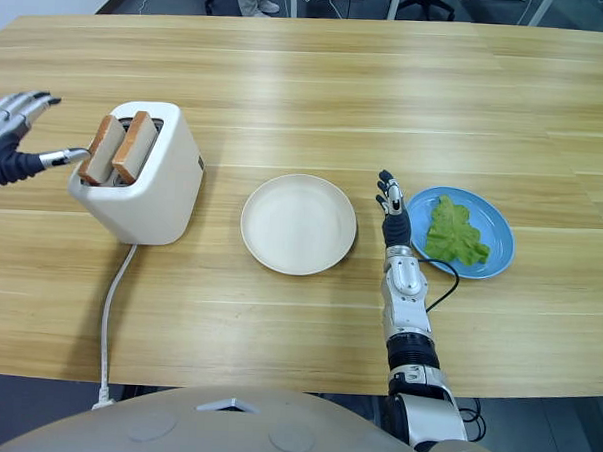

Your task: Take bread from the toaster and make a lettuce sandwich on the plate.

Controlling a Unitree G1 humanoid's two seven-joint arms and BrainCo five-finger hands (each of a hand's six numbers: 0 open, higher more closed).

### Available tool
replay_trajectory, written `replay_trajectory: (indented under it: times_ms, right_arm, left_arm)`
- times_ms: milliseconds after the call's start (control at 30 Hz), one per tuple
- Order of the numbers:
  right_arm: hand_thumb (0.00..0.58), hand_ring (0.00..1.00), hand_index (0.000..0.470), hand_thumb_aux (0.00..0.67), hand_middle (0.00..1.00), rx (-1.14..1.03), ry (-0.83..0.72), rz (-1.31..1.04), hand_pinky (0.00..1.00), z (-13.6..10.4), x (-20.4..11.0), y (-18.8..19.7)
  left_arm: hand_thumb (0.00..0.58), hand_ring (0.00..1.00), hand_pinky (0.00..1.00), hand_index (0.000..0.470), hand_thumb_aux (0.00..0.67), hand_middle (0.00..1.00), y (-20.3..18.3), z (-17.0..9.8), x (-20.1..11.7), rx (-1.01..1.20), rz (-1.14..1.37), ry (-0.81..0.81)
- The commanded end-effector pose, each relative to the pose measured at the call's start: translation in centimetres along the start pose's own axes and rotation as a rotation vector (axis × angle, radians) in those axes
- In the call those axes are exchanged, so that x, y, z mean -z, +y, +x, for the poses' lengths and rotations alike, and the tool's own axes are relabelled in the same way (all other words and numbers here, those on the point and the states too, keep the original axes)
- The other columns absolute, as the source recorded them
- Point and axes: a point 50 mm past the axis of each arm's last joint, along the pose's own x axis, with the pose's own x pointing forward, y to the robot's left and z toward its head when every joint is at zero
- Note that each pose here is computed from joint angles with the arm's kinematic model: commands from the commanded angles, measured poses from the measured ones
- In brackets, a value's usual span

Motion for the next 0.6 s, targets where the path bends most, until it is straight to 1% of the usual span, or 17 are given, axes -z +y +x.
replay_trajectory:
  times_ms: [33, 133, 300, 600]
  right_arm:
    - [0.000, 0.00, 0.000, 0.000, 0.00, -0.008, 0.020, -0.006, 0.00, -0.3, 0.3, 0.1]
    - [0.000, 0.00, 0.000, 0.000, 0.00, -0.009, 0.021, -0.009, 0.00, -0.3, 0.3, 0.0]
    - [0.000, 0.00, 0.000, 0.000, 0.00, -0.012, 0.023, -0.009, 0.00, -0.3, 0.3, 0.1]
    - [0.000, 0.00, 0.000, 0.000, 0.00, -0.018, 0.029, -0.013, 0.00, -0.3, 0.4, 0.2]
  left_arm:
    - [0.000, 0.00, 0.00, 0.000, 0.000, 0.00, -2.0, 0.2, 1.4, 0.089, 0.086, 0.062]
    - [0.000, 0.00, 0.00, 0.000, 0.000, 0.00, -2.9, 0.4, 1.8, 0.115, 0.106, 0.082]
    - [0.000, 0.00, 0.00, 0.000, 0.000, 0.00, -3.8, 0.8, 0.8, 0.136, 0.089, 0.067]
    - [0.000, 0.00, 0.00, 0.000, 0.000, 0.00, -3.9, 1.3, 0.2, 0.124, 0.081, 0.084]
